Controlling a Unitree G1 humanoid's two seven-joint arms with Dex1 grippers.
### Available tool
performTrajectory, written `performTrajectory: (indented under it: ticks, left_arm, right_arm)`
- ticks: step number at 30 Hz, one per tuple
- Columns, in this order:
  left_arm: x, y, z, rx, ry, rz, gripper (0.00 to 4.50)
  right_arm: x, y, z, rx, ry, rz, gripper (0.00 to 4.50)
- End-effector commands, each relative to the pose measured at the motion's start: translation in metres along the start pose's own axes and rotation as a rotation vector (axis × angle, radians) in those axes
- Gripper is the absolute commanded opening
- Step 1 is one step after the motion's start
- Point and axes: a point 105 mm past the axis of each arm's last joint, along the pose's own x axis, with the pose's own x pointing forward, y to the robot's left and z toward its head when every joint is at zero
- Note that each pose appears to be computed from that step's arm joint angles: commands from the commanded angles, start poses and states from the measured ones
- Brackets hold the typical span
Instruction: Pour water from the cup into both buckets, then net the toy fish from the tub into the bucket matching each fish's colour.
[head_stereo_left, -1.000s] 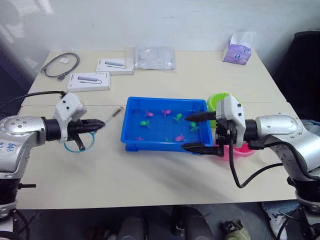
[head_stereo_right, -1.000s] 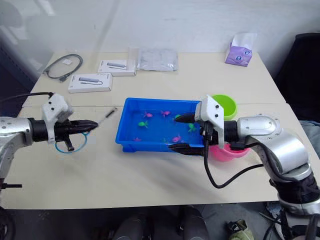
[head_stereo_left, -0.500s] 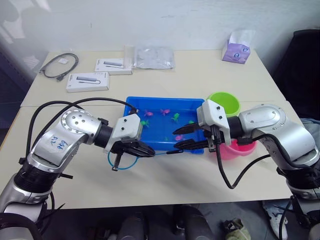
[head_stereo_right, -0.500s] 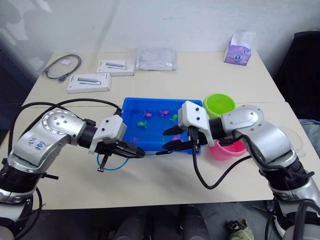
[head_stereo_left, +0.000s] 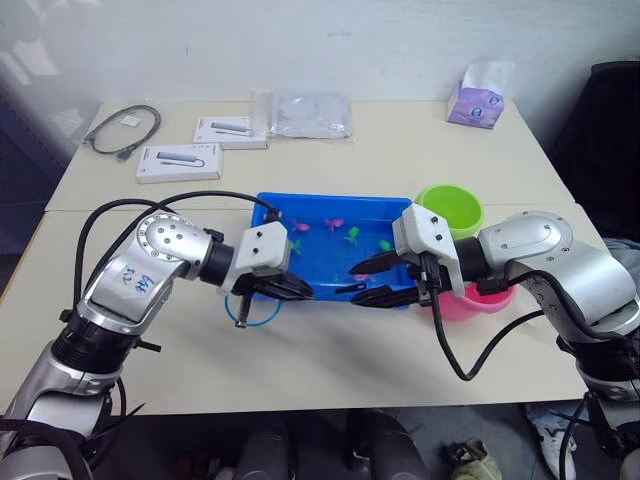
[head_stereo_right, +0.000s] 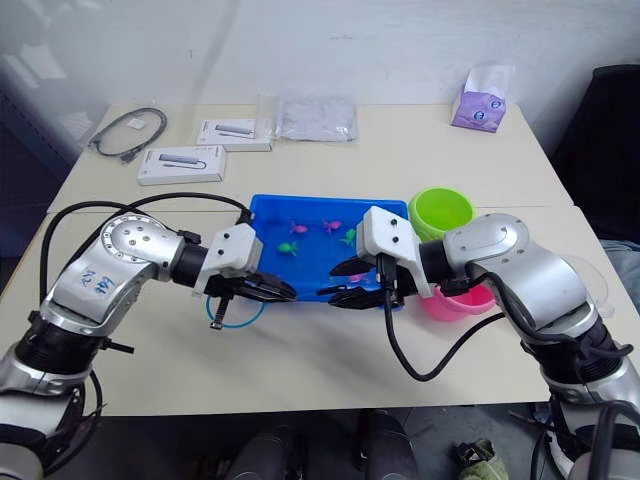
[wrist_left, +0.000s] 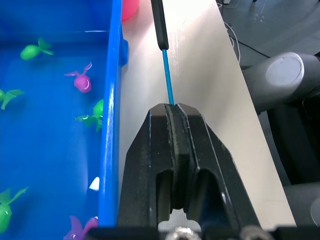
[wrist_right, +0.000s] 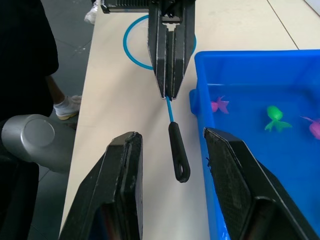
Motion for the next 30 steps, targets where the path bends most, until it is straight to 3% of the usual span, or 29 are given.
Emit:
performTrajectory:
  ticks: [1, 4, 7, 9, 10, 23, 26, 29, 30]
  left_arm:
    - [-0.003, 0.001, 0.016, 0.062, -0.026, 0.009, 0.0]
    - [-0.003, 0.0, 0.018, 0.065, -0.03, 0.004, 0.0]
    - [-0.001, 0.0, 0.021, 0.062, -0.042, 0.002, 0.0]
    - [-0.001, 0.0, 0.024, 0.056, -0.056, 0.001, 0.0]
    - [0.0, 0.0, 0.025, 0.053, -0.063, 0.001, 0.0]
    - [0.001, 0.001, 0.03, 0.032, -0.096, 0.007, 0.0]
    - [0.001, 0.001, 0.031, 0.037, -0.099, 0.005, 0.0]
    - [0.002, -0.001, 0.032, 0.045, -0.104, 0.0, 0.0]
    - [0.003, -0.001, 0.033, 0.049, -0.105, -0.001, 0.0]
  right_arm:
    - [-0.001, -0.002, 0.002, -0.013, -0.001, -0.019, 2.14]
    - [0.0, -0.003, 0.001, -0.011, -0.001, -0.021, 2.14]
    - [0.001, -0.003, 0.001, -0.019, 0.002, -0.021, 1.21]
    - [0.001, -0.003, 0.0, -0.033, 0.011, -0.022, 0.22]
    - [0.001, -0.003, -0.001, -0.045, 0.02, -0.021, 0.04]
    - [-0.001, -0.001, -0.005, -0.058, 0.034, -0.016, 0.04]
    - [-0.002, 0.0, -0.003, -0.055, 0.029, -0.011, 1.15]
    - [-0.001, -0.002, -0.002, -0.062, 0.03, -0.019, 2.59]
    - [-0.001, -0.002, -0.003, -0.061, 0.031, -0.018, 2.59]
